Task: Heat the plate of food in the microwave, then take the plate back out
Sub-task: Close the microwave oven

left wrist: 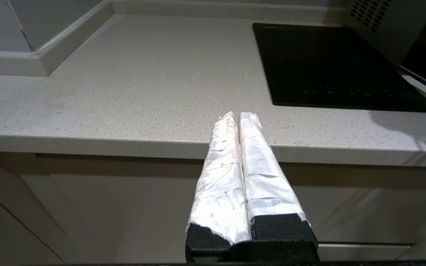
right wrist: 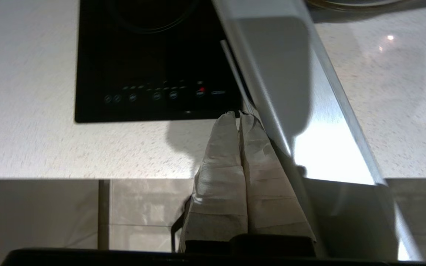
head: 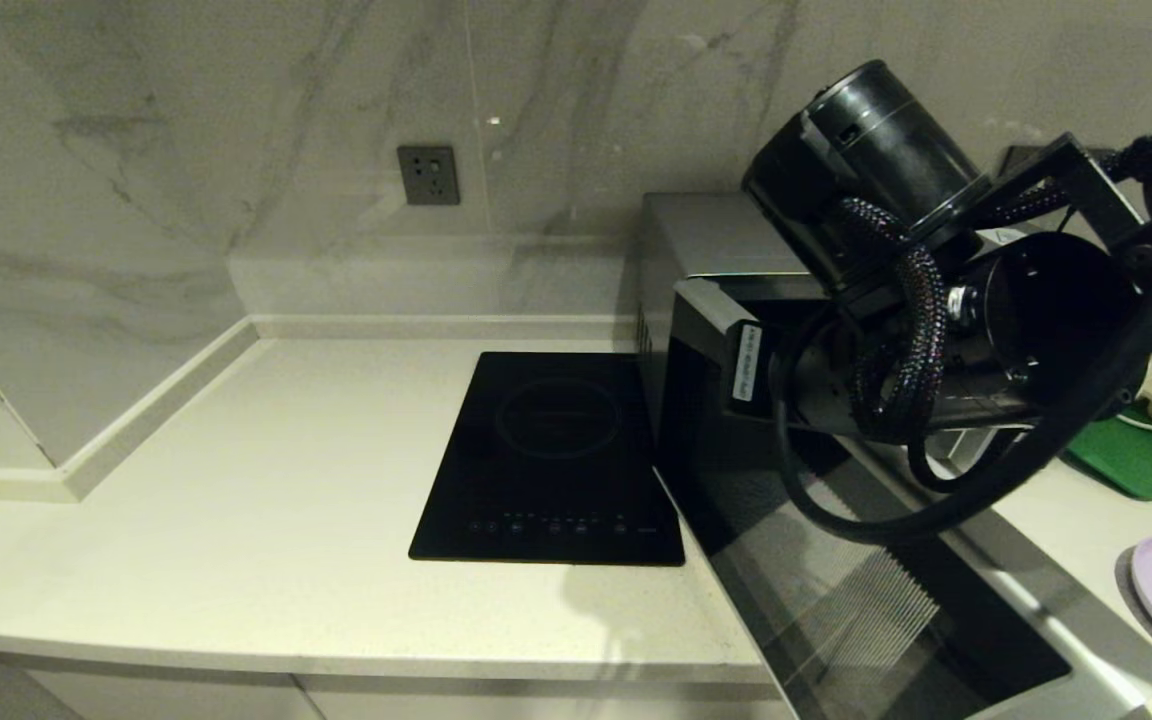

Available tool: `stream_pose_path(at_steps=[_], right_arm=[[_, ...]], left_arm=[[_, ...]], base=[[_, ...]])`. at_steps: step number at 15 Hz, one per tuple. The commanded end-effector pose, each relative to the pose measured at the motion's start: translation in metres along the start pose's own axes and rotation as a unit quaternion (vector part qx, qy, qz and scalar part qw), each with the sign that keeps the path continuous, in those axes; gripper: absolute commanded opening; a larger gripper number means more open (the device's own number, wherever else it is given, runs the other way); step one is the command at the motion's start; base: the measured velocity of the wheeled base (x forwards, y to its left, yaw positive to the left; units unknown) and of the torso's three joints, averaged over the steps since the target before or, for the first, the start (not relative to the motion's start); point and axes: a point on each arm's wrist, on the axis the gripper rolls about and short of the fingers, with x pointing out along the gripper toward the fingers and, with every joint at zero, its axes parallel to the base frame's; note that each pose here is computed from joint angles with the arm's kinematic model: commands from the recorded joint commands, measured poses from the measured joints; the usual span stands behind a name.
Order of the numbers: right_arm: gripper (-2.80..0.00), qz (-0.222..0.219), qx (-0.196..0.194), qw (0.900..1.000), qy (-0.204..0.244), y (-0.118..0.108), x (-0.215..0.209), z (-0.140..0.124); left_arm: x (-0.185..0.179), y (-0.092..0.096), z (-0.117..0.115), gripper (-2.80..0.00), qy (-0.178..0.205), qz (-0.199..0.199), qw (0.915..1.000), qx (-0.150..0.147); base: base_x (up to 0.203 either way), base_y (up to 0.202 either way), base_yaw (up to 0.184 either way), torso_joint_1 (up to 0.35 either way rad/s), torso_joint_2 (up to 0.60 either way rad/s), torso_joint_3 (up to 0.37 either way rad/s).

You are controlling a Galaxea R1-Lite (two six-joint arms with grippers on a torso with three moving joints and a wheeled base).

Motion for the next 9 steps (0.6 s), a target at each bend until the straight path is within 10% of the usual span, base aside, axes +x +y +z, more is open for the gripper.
stream_pose_path(at_steps=[1,9], right_arm=[[-2.8,-0.033,0.03,0.999,0.001,-0.022,0.005,0.005],[-2.8,-0.124,0.152,0.981,0.007,-0.099,0.017,0.021]], left_arm=[[0.0,0.0,0.0,-2.8,0.0,0.0,1.0,0.0],[0.0,0.0,0.0,-2.8,0.0,0.0,1.0,0.0]], base=[[0.0,0.0,0.0,0.0,0.0,0.0],[0.0,0.0,0.0,0.0,0.0,0.0]])
